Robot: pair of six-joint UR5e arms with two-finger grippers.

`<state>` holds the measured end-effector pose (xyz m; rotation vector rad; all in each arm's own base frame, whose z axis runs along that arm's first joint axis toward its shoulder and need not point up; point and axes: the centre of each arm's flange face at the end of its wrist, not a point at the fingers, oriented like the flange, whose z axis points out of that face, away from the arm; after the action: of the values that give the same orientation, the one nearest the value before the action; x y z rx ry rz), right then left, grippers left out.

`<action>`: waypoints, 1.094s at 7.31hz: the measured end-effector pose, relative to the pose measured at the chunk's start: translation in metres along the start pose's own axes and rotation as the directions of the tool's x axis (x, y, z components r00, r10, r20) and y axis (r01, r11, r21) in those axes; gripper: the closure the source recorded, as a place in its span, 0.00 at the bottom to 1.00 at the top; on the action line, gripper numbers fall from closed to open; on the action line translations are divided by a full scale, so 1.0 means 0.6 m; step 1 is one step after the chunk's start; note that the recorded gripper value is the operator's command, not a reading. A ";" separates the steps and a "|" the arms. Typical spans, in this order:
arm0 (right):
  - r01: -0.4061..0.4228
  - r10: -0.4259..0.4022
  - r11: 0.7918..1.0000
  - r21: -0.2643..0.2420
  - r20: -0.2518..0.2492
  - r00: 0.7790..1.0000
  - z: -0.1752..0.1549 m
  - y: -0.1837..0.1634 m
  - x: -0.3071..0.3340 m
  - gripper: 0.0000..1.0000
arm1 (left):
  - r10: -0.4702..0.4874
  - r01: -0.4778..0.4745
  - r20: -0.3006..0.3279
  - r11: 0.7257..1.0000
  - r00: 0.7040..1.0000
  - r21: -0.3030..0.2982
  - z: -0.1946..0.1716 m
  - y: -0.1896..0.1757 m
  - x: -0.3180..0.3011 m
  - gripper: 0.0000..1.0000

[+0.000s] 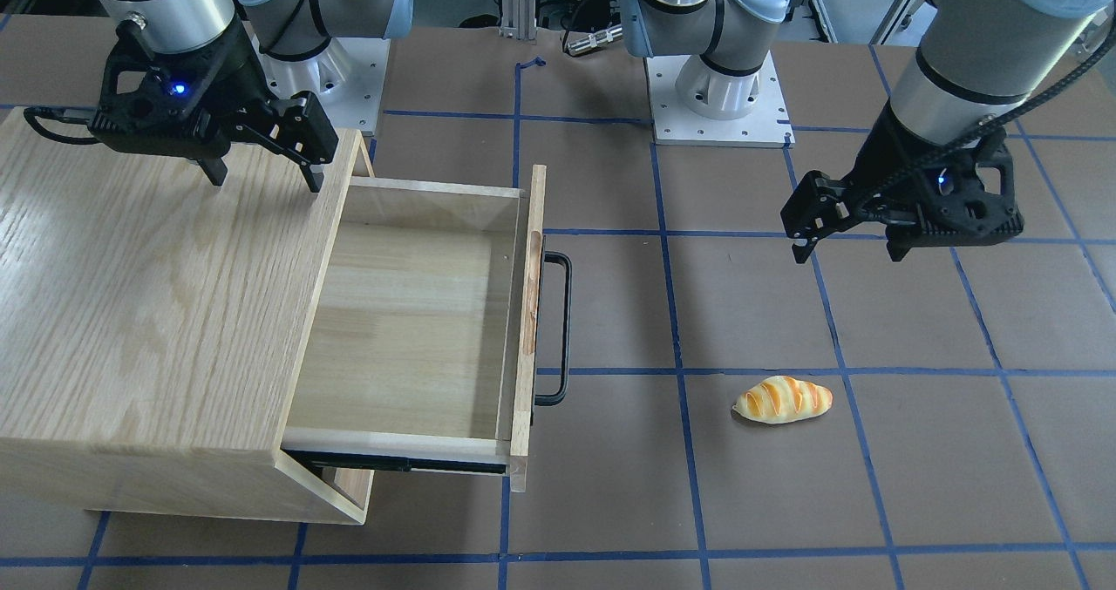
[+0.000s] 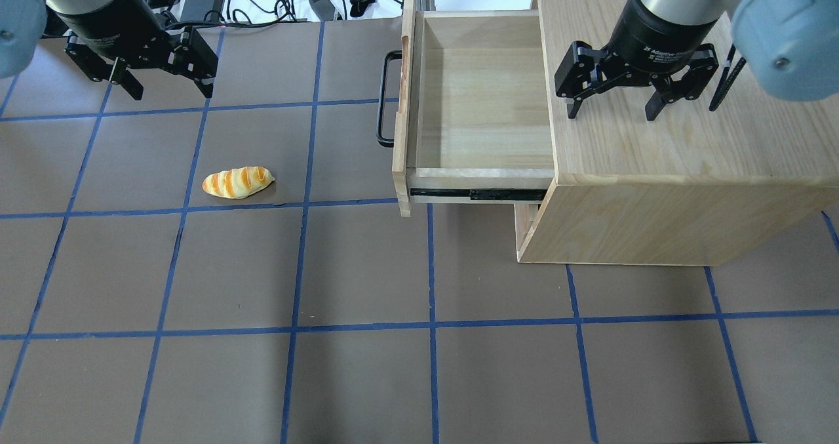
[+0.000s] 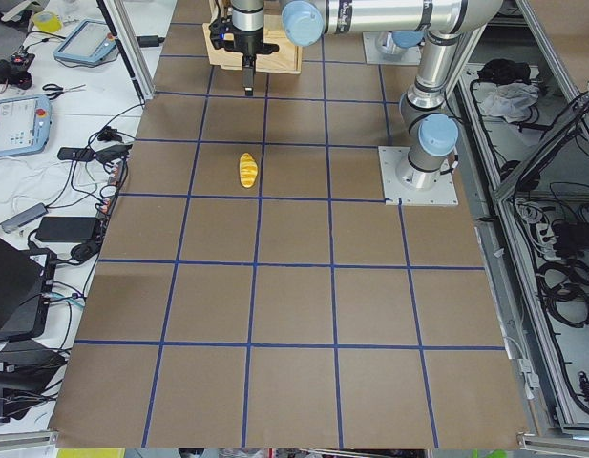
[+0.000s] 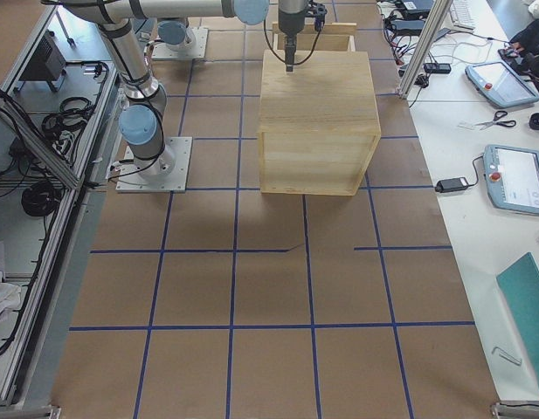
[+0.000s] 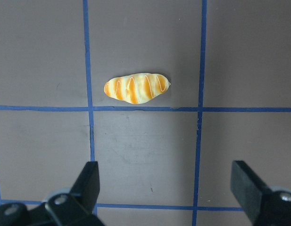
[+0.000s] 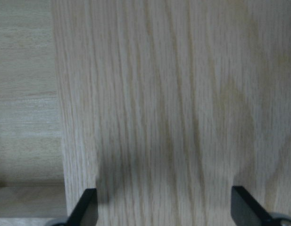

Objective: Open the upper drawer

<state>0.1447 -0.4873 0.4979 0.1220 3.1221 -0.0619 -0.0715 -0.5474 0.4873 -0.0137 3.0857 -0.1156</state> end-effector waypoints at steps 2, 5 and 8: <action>0.000 0.000 1.000 0.000 0.000 1.000 0.000 0.000 0.000 0.00 | 0.029 -0.029 0.002 1.000 1.000 0.013 -0.018 0.027 0.038 0.00; 0.000 0.000 1.000 0.000 0.001 1.000 0.000 0.000 0.000 0.00 | 0.038 -0.038 -0.004 0.999 0.999 -0.014 -0.040 0.057 0.050 0.00; 0.000 0.000 1.000 0.000 0.000 1.000 0.000 0.000 0.000 0.00 | 0.042 -0.043 -0.021 0.997 0.999 -0.060 -0.026 0.061 0.054 0.00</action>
<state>0.1447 -0.4873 0.4979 0.1220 3.1219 -0.0618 -0.1050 -0.5100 0.4985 0.0509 3.1059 -0.0201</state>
